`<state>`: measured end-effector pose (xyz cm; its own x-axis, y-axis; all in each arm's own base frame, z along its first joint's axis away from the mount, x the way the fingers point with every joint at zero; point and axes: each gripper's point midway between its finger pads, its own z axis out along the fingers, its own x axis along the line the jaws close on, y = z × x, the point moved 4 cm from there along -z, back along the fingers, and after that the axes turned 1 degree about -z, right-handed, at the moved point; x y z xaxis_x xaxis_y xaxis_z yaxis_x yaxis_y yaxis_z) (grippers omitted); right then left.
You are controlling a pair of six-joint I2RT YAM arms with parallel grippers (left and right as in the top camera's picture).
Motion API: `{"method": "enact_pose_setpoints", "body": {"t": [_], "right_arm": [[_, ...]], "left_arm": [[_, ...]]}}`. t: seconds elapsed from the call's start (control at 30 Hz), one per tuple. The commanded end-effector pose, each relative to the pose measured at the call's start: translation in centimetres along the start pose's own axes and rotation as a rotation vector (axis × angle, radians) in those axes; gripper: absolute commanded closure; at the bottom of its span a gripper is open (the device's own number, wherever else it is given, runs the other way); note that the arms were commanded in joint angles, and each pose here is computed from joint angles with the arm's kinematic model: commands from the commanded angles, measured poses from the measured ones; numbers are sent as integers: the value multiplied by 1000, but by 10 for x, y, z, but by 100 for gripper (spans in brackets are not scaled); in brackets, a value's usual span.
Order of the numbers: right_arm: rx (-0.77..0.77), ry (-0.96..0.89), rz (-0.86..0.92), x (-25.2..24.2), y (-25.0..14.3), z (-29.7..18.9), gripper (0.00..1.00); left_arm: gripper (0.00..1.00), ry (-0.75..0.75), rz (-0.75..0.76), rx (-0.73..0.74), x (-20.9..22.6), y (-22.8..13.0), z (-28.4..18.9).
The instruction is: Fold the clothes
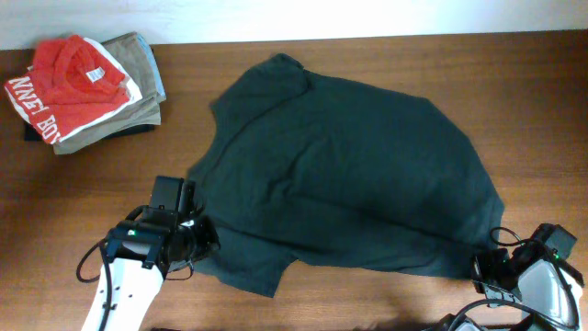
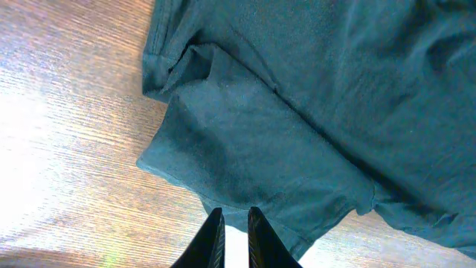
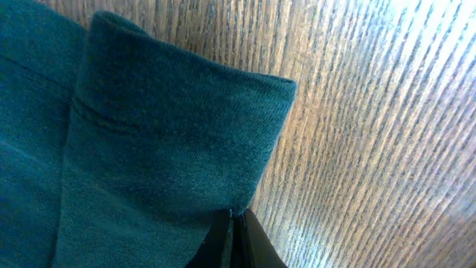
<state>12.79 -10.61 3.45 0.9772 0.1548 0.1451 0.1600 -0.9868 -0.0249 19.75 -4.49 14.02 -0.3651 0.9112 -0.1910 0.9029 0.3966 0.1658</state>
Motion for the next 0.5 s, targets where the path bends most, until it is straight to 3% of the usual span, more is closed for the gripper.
{"method": "enact_pose_setpoints", "body": {"t": [0.0, 0.23, 0.47], "right_arm": [[59, -51, 57, -10, -12, 5, 96], [23, -58, 55, 14, 14, -51, 96], [-114, -154, 36, 17, 41, -106, 96]], "left_arm": [[88, -2, 20, -30, -1, 4, -6], [87, 1, 19, -25, -1, 3, -6], [83, 1, 19, -25, -1, 3, -6]]}}
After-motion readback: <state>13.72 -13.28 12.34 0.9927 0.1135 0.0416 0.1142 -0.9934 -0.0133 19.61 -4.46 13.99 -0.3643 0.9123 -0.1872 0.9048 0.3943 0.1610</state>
